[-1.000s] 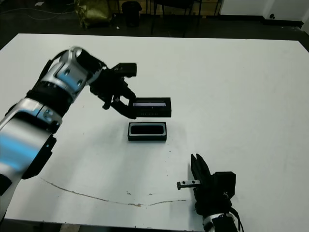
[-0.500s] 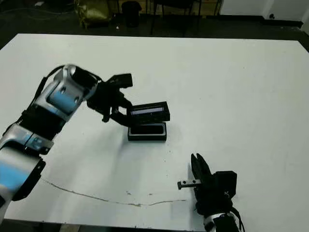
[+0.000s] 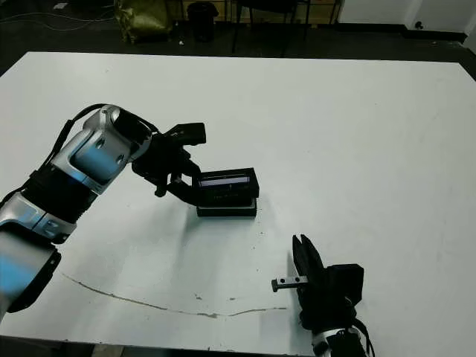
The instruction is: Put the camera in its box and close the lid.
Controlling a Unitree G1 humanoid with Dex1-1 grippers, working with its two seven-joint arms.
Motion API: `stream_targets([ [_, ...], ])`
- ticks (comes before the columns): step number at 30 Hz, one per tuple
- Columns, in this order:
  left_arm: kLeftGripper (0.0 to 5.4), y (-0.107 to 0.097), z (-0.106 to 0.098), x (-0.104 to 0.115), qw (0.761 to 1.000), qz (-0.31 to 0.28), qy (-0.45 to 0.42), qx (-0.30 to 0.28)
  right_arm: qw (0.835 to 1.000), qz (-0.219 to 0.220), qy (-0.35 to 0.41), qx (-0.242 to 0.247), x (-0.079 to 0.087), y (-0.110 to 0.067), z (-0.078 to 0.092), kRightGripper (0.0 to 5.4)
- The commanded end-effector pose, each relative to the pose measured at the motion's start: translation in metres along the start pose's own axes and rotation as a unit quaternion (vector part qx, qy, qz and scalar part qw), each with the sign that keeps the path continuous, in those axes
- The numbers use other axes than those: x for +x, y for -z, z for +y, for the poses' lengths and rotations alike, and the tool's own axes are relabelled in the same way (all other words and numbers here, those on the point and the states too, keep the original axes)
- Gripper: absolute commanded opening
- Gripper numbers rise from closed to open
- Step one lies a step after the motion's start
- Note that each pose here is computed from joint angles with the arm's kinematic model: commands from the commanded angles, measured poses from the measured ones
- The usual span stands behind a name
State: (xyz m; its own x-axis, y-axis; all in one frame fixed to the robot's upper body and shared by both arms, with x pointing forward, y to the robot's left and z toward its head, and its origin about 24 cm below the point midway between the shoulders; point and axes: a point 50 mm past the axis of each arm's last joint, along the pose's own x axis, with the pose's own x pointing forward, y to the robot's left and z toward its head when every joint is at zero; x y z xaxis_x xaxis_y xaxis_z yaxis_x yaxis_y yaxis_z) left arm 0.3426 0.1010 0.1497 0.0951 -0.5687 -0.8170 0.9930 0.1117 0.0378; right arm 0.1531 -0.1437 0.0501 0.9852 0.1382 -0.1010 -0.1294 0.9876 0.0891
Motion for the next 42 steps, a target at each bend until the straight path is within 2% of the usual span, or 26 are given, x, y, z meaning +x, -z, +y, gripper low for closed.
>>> stream_targets([
  [1, 2.23, 0.001, 0.001, -0.001, 1.0, 0.008, 0.005, 0.0, 0.999, 0.041, 0.023, -0.005, -0.01, 0.011, -0.003, 0.0],
  [8, 2.23, -0.001, 0.003, 0.0, 1.0, 0.012, 0.009, 0.012, 0.999, 0.036, 0.018, 0.0, -0.009, 0.013, -0.003, 0.0],
  [27, 2.23, -0.007, 0.006, 0.004, 0.994, 0.013, 0.005, 0.106, 0.999, 0.042, 0.023, 0.0, -0.01, 0.011, -0.003, 0.0],
  [33, 2.23, -0.006, 0.005, 0.006, 0.995, 0.022, 0.006, 0.094, 0.999, 0.032, 0.022, 0.006, -0.009, 0.012, -0.002, 0.0],
  [39, 2.23, -0.005, 0.004, 0.008, 0.992, 0.024, 0.005, 0.125, 0.999, 0.031, 0.023, 0.008, -0.009, 0.013, -0.002, 0.0],
  [42, 2.23, -0.004, 0.004, 0.009, 0.992, 0.024, 0.009, 0.12, 0.999, 0.043, 0.028, 0.004, -0.009, 0.012, -0.001, 0.0],
])
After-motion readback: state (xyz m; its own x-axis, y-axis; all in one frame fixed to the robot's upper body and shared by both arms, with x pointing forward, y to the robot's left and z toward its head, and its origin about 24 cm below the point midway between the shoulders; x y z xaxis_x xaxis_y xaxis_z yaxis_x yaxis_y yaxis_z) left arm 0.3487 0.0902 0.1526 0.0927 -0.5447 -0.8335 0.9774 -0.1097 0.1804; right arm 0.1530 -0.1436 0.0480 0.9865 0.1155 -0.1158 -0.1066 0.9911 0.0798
